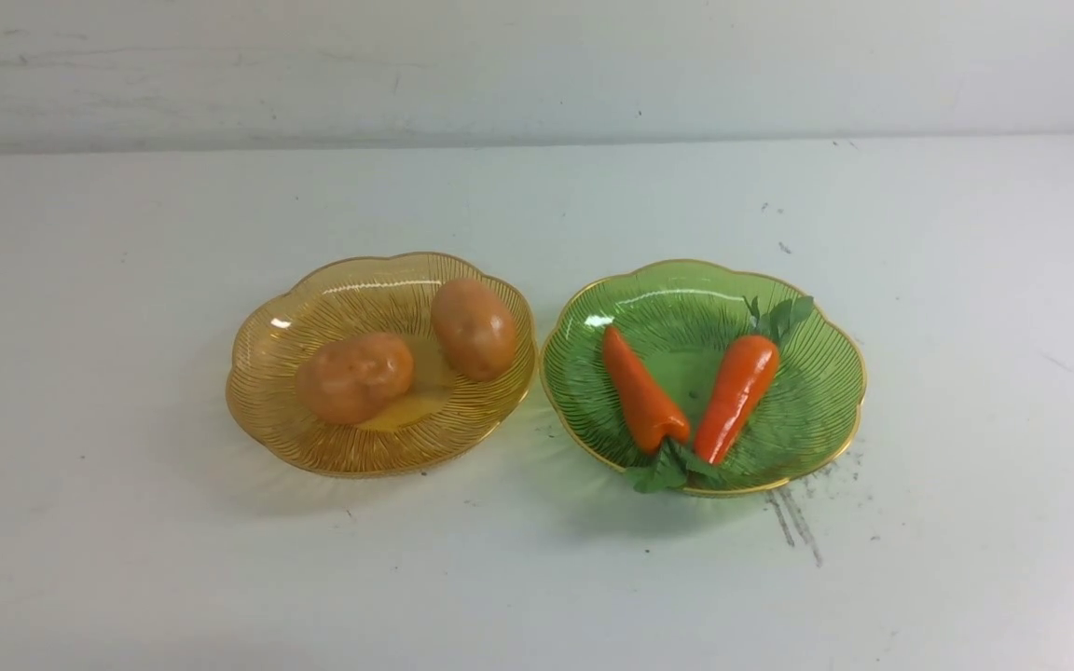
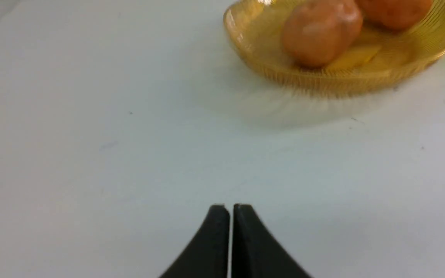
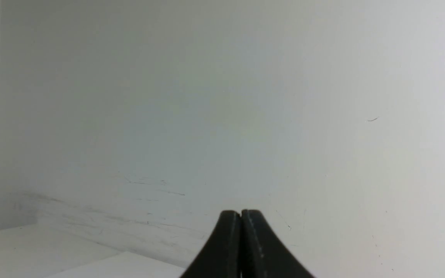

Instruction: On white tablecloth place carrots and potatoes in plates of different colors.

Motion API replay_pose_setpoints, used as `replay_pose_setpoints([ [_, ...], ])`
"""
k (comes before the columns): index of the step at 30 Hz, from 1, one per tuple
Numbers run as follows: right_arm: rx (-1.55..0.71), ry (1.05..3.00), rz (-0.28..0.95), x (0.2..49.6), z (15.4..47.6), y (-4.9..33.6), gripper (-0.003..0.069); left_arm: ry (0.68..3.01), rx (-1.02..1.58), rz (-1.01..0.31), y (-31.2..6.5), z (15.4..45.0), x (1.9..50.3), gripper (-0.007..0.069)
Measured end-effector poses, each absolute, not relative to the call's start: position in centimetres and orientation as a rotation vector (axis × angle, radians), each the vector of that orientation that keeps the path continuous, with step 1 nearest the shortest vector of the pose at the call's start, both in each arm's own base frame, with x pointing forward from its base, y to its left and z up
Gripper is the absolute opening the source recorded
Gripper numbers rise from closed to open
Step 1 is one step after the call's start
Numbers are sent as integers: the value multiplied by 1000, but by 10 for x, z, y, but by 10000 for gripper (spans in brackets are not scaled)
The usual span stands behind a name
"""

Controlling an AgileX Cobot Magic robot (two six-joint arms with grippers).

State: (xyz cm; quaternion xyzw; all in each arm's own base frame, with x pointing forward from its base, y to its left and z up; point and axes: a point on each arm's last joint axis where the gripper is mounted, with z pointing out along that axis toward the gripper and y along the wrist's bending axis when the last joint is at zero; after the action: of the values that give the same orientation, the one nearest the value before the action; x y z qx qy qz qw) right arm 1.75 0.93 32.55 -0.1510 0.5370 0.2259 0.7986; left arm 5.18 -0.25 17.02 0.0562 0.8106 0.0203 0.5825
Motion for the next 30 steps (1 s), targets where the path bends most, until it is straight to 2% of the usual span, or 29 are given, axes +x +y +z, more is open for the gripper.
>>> replay_pose_setpoints([
  [30, -336, 1147, 464, 18, 326, 9, -15, 1881, 127, 47, -2, 170, 52, -3],
])
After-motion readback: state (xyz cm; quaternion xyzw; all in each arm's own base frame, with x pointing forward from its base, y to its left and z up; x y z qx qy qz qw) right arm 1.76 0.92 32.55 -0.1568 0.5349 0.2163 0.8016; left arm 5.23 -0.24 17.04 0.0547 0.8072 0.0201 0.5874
